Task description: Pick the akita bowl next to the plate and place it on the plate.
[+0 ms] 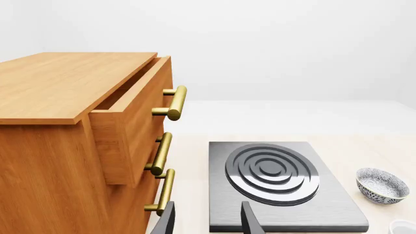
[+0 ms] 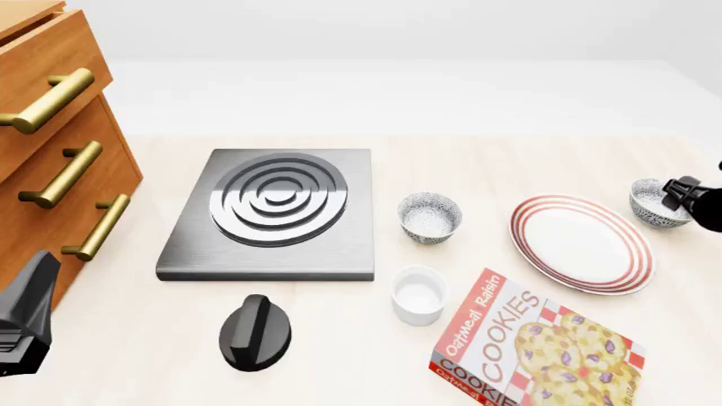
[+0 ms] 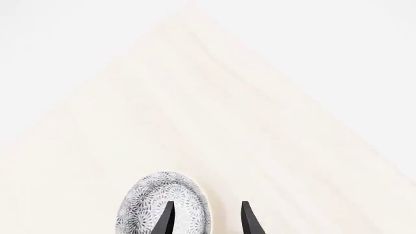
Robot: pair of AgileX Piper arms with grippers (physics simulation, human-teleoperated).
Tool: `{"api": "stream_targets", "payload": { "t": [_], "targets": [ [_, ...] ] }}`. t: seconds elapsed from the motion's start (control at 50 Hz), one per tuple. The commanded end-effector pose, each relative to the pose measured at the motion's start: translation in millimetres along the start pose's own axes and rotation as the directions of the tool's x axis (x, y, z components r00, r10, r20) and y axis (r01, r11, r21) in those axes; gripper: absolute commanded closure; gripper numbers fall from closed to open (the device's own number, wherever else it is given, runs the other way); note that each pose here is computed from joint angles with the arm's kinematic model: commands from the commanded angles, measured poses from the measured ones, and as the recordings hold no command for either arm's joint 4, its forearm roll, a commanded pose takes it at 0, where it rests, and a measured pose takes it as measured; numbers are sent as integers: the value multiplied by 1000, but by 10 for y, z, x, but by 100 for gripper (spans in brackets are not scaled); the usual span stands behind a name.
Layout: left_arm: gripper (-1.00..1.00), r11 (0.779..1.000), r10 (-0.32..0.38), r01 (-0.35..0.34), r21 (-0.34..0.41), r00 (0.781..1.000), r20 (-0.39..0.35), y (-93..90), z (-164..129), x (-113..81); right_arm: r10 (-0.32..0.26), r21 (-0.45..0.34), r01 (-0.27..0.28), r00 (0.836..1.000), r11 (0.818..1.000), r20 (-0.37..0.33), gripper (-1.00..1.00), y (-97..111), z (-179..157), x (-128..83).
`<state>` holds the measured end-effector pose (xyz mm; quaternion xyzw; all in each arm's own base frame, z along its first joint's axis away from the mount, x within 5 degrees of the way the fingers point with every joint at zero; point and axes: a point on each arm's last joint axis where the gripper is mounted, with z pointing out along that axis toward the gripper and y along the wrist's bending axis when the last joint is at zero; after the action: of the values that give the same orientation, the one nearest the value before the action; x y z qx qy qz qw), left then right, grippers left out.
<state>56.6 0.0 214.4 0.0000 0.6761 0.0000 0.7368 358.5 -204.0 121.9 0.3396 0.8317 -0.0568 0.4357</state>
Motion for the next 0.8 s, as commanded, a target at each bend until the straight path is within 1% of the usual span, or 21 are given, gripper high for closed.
{"api": "stream_targets", "payload": {
  "t": [0.02,0.5,0.52,0.8],
  "targets": [
    [-100,1000,0,0,0,1000,0,0,0,0,-1,4,1,1000,1000,-12,-100,-15,41,34],
    [-100,1000,0,0,0,1000,0,0,0,0,-13,11,13,1000,1000,-18,-100,-50,31,50],
    [-100,1000,0,0,0,1000,0,0,0,0,-14,11,14,1000,1000,-18,100,-50,30,52],
    [-100,1000,0,0,0,1000,0,0,0,0,-10,5,10,1000,1000,-16,100,-17,21,38]
  ]
}}
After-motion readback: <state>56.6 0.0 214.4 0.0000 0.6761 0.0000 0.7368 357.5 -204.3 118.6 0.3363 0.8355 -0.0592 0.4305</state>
